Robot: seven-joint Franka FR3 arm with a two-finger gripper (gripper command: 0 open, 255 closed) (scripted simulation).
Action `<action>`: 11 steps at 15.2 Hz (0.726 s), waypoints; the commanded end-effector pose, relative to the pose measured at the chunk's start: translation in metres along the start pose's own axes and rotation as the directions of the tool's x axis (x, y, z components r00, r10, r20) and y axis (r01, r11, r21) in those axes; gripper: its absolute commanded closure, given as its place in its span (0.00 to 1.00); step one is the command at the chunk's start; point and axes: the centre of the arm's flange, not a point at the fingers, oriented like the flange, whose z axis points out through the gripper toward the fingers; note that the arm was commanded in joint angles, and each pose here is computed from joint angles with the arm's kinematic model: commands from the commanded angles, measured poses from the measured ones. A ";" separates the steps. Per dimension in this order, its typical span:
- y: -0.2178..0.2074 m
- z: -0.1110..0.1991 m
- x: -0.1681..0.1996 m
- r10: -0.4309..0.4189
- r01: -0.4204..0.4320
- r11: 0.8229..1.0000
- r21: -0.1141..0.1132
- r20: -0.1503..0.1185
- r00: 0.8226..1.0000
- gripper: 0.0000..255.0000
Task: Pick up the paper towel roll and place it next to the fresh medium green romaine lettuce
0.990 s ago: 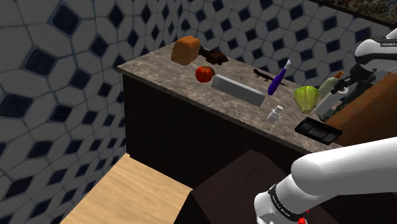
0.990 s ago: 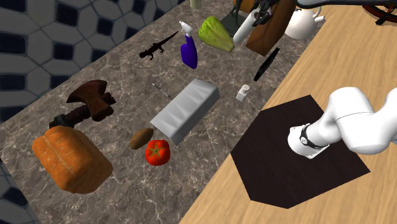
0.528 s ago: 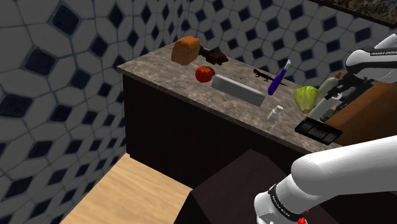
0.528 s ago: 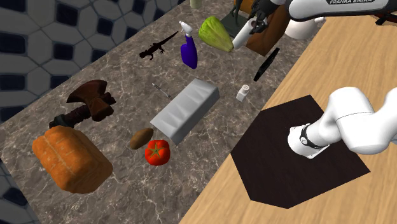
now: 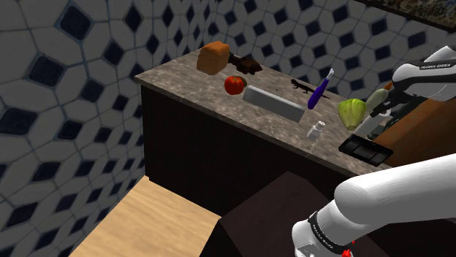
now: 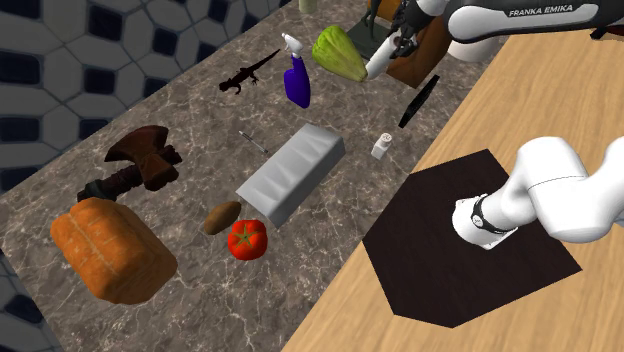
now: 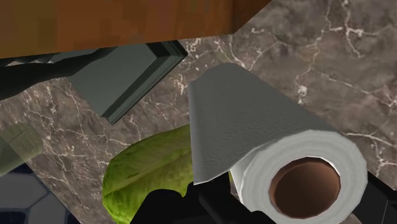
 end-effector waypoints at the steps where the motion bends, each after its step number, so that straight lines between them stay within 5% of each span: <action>1: -0.003 0.005 -0.001 0.000 0.000 1.000 0.011 0.010 1.000 1.00; 4: -0.003 0.005 -0.001 0.000 0.000 1.000 0.011 0.010 1.000 1.00; 5: -0.002 0.005 -0.002 0.000 0.000 1.000 0.011 0.010 1.000 0.00; 11: -0.003 -0.008 -0.001 0.000 0.000 1.000 0.011 0.010 1.000 0.00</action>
